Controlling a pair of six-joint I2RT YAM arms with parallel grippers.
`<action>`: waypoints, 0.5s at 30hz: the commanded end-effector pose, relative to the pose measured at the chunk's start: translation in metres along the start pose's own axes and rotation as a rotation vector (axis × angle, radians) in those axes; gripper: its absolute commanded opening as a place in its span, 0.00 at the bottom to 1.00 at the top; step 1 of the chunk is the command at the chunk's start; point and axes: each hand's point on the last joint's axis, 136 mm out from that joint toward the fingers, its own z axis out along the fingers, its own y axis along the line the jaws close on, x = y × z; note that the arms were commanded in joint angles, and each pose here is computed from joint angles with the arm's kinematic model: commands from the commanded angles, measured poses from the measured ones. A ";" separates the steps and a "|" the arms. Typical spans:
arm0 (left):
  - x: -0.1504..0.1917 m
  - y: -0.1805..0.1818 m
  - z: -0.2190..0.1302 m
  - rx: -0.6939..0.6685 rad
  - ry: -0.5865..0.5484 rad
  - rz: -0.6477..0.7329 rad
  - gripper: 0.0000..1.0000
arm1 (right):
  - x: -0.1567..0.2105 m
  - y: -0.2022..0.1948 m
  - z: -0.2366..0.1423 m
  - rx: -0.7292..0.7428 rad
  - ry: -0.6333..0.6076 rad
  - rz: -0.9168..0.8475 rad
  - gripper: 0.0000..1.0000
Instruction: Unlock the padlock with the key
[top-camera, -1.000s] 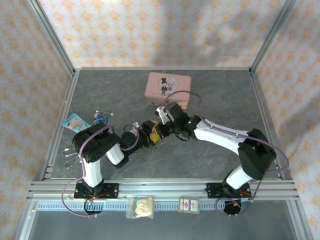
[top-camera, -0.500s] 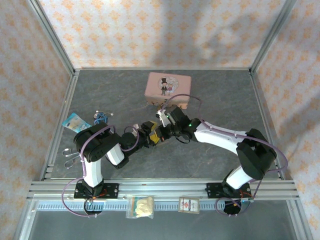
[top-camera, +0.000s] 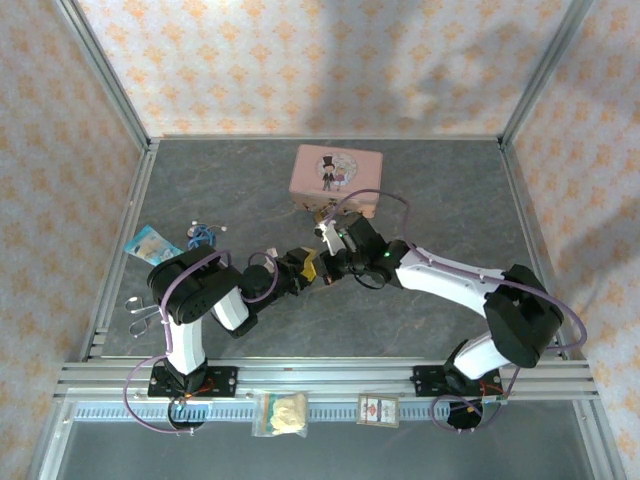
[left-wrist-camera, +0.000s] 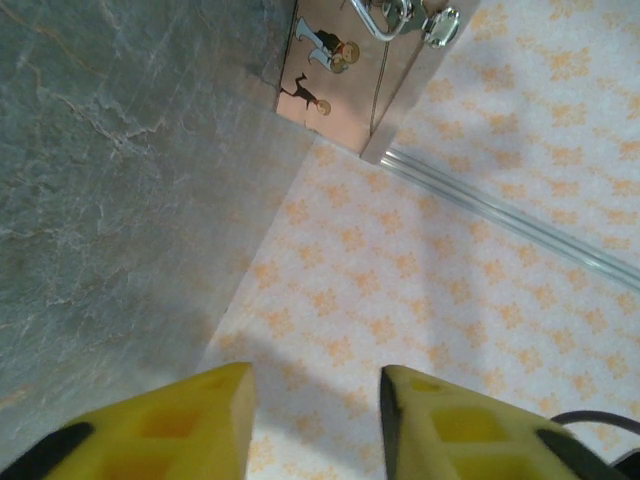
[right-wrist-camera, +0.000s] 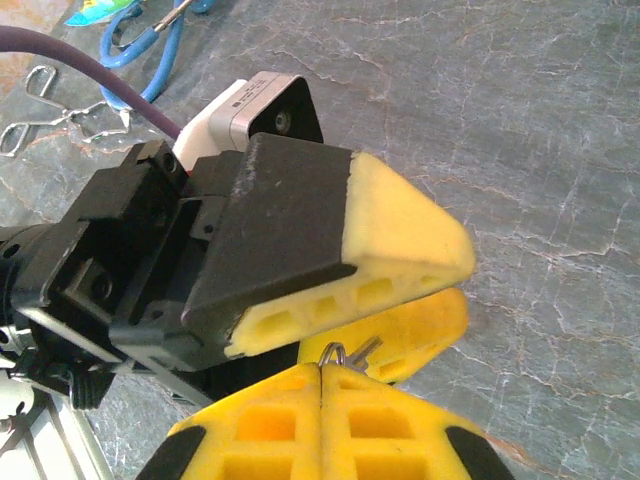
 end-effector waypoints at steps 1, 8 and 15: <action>0.019 -0.043 -0.001 0.176 0.069 0.021 0.32 | -0.006 0.004 -0.007 -0.017 -0.032 -0.001 0.00; 0.017 -0.041 -0.004 0.178 0.058 0.032 0.15 | -0.006 0.004 -0.013 -0.011 -0.044 0.000 0.00; 0.016 -0.041 -0.005 0.182 0.050 0.059 0.00 | -0.009 0.005 -0.021 -0.015 -0.077 0.009 0.03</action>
